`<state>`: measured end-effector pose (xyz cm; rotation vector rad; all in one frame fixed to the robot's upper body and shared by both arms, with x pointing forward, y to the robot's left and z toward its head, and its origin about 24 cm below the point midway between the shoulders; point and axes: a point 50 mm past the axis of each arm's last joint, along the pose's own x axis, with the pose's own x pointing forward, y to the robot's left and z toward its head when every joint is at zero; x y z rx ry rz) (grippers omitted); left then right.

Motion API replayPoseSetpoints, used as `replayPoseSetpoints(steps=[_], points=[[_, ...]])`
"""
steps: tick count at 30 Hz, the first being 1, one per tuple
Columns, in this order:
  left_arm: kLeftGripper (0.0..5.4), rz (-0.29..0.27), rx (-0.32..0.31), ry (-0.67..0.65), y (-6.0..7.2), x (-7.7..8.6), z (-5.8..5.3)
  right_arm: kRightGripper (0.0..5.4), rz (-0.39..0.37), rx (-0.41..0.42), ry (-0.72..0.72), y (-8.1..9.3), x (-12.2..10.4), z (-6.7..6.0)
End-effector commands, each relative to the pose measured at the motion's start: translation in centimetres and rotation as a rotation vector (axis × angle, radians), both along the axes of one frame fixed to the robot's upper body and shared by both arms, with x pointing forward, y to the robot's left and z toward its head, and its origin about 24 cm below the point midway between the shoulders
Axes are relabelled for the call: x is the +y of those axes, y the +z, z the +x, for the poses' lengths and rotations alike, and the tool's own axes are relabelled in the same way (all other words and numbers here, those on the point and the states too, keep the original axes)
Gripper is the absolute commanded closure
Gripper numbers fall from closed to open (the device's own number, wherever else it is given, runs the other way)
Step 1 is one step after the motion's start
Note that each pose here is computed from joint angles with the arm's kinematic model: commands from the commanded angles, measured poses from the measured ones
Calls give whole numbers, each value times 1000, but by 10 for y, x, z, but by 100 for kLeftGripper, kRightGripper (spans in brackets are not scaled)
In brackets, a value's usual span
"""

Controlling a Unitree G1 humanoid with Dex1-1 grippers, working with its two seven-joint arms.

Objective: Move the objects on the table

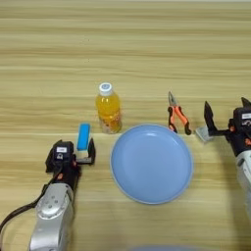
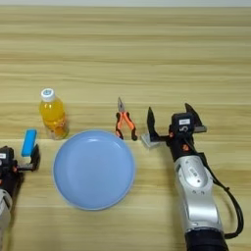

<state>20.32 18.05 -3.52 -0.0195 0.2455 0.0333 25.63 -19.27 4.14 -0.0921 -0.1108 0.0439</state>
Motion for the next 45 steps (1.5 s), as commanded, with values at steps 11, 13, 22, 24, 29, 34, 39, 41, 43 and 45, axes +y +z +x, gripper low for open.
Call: replayPoseSetpoints(steps=[11,13,22,24,29,34,39,41,43,45], points=[[208,90,93,-89,-18,-10,-14,0,-2,-5,-4,3,2,2],[230,112,85,-110,-17,-13,-15,0,-2,-6,-4,3,2,2],[303,120,81,-120,-16,-15,-15,0,-2,-7,-6,4,1,2],[320,105,88,-111,-17,-15,-15,0,-2,-8,-7,4,1,2],[372,100,91,-102,-17,-13,-15,0,-3,-8,-7,4,1,2],[407,86,101,-88,-19,-11,-15,0,-4,-9,-7,5,0,2],[407,79,109,-79,-20,-10,-16,0,-4,-10,-7,5,0,2],[407,78,109,-79,-21,-10,-16,0,-4,-10,-7,5,0,2],[407,76,108,-78,-21,-9,-16,0,-4,-11,-8,5,0,2],[407,75,103,-73,-20,-9,-16,0,-4,-11,-8,5,0,2]])
